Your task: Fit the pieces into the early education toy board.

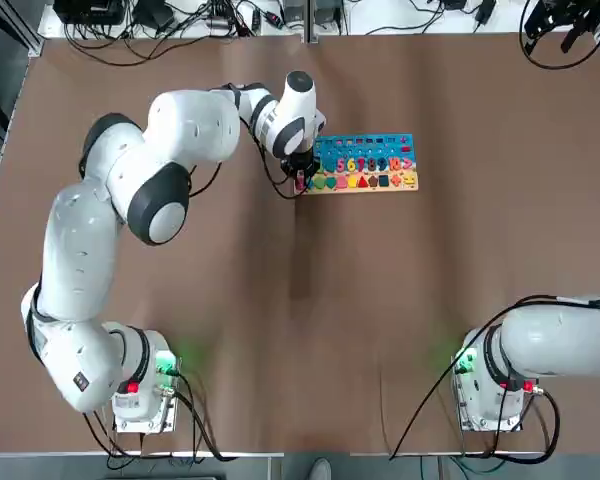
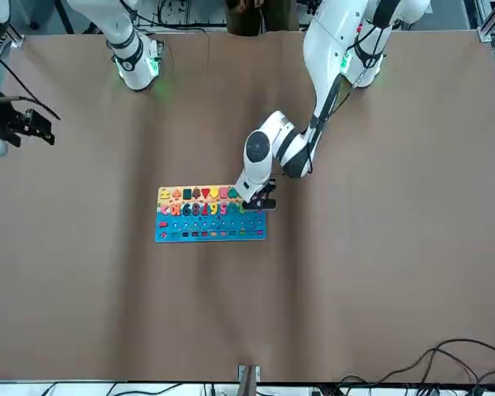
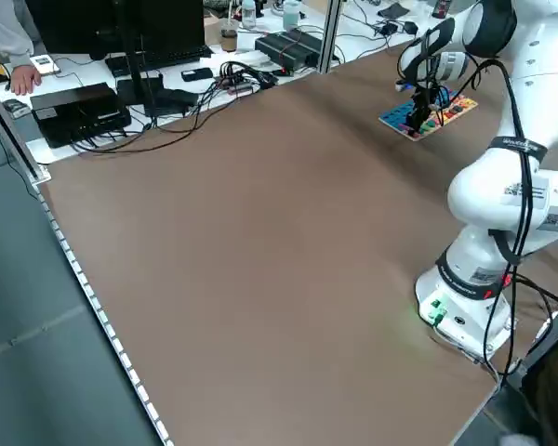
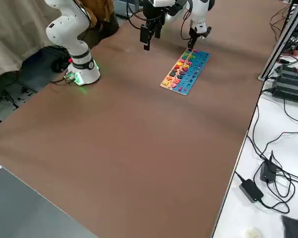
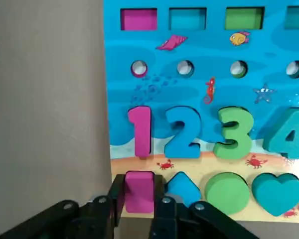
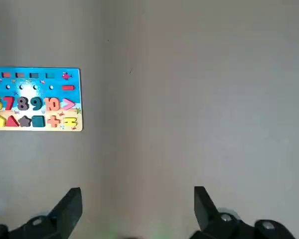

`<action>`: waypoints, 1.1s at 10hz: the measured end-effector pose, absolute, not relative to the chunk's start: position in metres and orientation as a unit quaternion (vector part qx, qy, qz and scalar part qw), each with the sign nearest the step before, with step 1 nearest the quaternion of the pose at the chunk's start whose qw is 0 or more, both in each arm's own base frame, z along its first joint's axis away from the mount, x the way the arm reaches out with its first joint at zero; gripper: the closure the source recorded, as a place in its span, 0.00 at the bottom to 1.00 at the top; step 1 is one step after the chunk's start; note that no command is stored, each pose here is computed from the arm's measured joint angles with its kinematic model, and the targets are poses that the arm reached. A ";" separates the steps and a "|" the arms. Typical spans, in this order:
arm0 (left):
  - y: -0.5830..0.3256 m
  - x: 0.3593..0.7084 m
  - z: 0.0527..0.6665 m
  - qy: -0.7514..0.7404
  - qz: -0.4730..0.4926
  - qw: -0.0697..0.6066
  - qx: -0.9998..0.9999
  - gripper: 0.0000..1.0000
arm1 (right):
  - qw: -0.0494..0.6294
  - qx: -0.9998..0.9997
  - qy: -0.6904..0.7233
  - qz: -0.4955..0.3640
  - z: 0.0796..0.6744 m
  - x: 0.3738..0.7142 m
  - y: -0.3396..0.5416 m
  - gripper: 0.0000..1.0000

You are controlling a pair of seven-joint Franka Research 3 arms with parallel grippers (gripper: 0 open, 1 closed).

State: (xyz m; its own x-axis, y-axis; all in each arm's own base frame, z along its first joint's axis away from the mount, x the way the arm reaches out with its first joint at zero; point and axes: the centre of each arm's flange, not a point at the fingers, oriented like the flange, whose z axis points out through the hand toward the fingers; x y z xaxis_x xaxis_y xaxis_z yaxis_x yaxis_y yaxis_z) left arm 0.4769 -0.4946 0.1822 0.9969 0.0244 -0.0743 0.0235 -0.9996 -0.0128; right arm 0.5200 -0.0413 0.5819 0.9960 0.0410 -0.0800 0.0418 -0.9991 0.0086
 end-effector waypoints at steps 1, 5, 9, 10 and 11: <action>-0.494 0.477 0.182 -0.012 0.037 0.006 -0.999 0.68 | 0.005 0.999 0.021 -0.040 0.582 0.520 -0.041 0.01; -0.494 0.477 0.182 -0.012 0.037 0.006 -0.999 0.67 | 0.005 0.999 0.021 -0.040 0.582 0.520 -0.041 0.01; -0.494 0.478 0.183 -0.013 0.037 0.006 -0.999 0.67 | 0.005 0.999 0.021 -0.040 0.582 0.520 -0.041 0.01; -0.494 0.478 0.183 -0.013 0.037 0.006 -0.999 0.67 | 0.005 0.999 0.021 -0.040 0.582 0.520 -0.041 0.01; -0.494 0.478 0.183 -0.013 0.037 0.006 -0.999 0.67 | 0.005 0.999 0.021 -0.040 0.582 0.520 -0.041 0.01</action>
State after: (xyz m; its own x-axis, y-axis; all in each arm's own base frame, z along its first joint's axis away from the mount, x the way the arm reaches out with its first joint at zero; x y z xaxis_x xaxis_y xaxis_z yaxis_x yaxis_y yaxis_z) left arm 0.4780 -0.4942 0.1826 0.9970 0.0256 -0.0731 0.0247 -0.9996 -0.0126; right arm 0.5199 -0.0413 0.5819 0.9959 0.0409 -0.0803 0.0417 -0.9991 0.0085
